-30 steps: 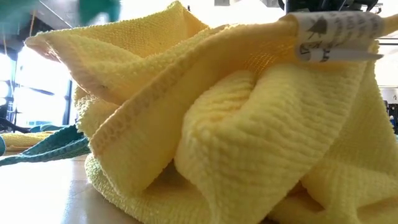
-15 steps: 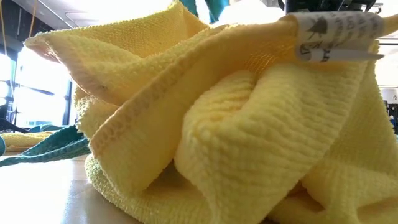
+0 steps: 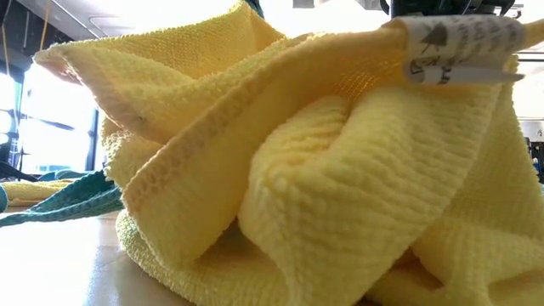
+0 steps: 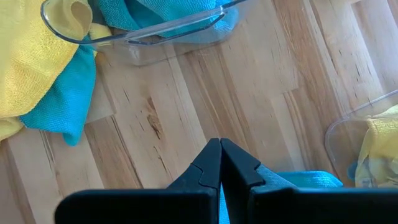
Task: Sort microfiber towel by color & place in baskets
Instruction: Put the blue towel into the bottom transparent bin
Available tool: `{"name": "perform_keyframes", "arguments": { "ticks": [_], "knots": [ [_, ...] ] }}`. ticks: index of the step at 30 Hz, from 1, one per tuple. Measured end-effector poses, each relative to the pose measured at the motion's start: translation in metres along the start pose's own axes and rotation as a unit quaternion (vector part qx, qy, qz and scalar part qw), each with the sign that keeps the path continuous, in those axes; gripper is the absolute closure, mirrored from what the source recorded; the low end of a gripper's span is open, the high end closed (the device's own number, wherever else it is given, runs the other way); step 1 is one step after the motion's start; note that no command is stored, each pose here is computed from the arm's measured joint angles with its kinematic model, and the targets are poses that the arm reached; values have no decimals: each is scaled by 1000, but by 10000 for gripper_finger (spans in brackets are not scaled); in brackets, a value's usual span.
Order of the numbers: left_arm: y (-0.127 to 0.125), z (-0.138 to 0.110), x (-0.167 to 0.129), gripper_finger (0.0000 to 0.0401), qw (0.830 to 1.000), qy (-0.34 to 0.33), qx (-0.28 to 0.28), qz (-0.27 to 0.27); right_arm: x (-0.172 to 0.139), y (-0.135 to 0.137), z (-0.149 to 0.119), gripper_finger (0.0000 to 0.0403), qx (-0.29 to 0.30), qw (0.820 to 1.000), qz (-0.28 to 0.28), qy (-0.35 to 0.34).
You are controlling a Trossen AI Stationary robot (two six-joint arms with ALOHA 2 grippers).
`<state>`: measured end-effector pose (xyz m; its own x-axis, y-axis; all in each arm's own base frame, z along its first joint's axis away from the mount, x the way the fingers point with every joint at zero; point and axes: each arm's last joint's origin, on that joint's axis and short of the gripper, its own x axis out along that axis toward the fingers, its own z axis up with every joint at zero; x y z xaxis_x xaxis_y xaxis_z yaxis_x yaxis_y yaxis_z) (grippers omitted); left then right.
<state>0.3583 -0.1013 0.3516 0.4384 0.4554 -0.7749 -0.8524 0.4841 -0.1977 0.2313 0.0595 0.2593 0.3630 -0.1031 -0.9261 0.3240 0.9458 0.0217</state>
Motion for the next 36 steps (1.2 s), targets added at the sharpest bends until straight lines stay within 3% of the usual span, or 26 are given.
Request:
{"name": "perform_keyframes", "arguments": {
  "ticks": [3, 7, 13, 20, 36],
  "knots": [
    [-9, -10, 23, 401, 999, 6, -36, 27, 0, 0, 0, 403, -3, 1000, 0, 0],
    [-14, -13, 56, 401, 997, 24, -33, 65, 0, 0, 0, 403, -7, 1000, 0, 0],
    [-15, -18, 91, 401, 987, 124, -44, 93, 0, 0, 0, 403, -8, 1000, 0, 0],
    [-20, -30, 119, 398, 981, 158, -20, 110, 0, 0, 0, 403, -8, 1000, 9, 6],
    [-24, -47, 178, 309, 968, 200, -53, 142, 0, 1, -4, 403, -10, 999, 31, 39]
  ]
}}
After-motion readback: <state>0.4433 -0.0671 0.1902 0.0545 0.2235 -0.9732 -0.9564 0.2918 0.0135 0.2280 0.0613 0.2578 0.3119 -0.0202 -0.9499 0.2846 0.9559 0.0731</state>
